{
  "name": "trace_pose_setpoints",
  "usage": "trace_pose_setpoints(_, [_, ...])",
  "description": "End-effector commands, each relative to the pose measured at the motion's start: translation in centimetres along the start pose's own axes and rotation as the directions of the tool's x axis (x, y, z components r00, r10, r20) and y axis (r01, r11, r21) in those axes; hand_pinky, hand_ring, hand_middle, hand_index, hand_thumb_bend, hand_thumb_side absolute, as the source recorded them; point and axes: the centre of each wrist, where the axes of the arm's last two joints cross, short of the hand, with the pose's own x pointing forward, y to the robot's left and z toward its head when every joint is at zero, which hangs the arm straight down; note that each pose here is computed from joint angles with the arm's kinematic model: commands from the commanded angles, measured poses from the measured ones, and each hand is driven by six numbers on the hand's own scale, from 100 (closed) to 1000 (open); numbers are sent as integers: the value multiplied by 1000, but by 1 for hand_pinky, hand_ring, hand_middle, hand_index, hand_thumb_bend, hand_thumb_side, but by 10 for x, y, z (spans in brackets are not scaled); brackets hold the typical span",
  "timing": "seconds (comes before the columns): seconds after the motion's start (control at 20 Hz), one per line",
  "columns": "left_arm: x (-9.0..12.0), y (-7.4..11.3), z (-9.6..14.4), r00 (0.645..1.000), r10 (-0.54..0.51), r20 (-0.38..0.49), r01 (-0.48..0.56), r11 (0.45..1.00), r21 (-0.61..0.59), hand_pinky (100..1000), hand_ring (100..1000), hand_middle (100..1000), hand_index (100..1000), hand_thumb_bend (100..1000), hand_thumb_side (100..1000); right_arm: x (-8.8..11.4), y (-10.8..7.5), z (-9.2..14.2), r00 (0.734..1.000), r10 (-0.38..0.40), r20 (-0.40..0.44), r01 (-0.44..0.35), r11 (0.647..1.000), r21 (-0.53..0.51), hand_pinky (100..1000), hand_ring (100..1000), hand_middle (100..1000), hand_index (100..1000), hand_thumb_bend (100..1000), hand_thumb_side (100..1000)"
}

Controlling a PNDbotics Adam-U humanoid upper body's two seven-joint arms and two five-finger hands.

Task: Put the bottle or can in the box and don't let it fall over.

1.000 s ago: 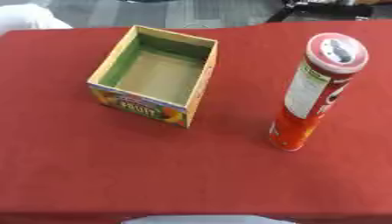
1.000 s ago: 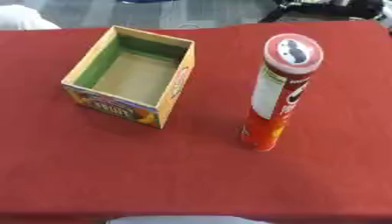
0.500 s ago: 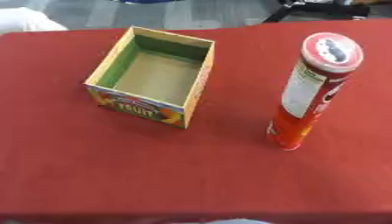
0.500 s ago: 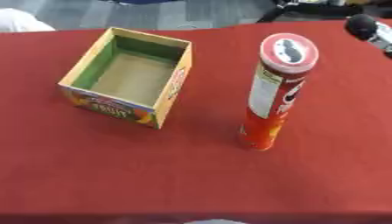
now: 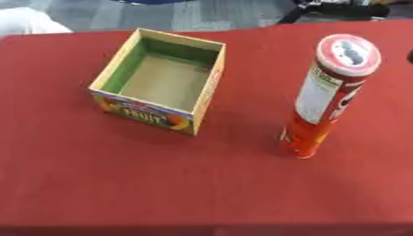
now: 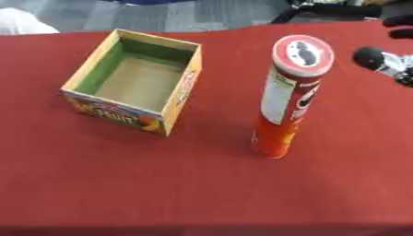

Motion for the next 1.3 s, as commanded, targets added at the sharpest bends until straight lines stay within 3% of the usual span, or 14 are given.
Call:
trace_pose_setpoints(0.05, [10, 6, -6, 999, -21, 41, 21, 1000, 6, 713, 839, 761, 790, 437, 773, -1, -6, 0, 1000, 27, 8, -27, 1000, 5, 770, 781, 885, 877, 1000, 541])
trace_pose_setpoints(1.3, [12, 4, -7, 999, -17, 46, 17, 1000, 0, 713, 839, 762, 789, 437, 771, -39, 10, 17, 994, 16, -106, -2, 990, 138, 772, 798, 902, 891, 1000, 541])
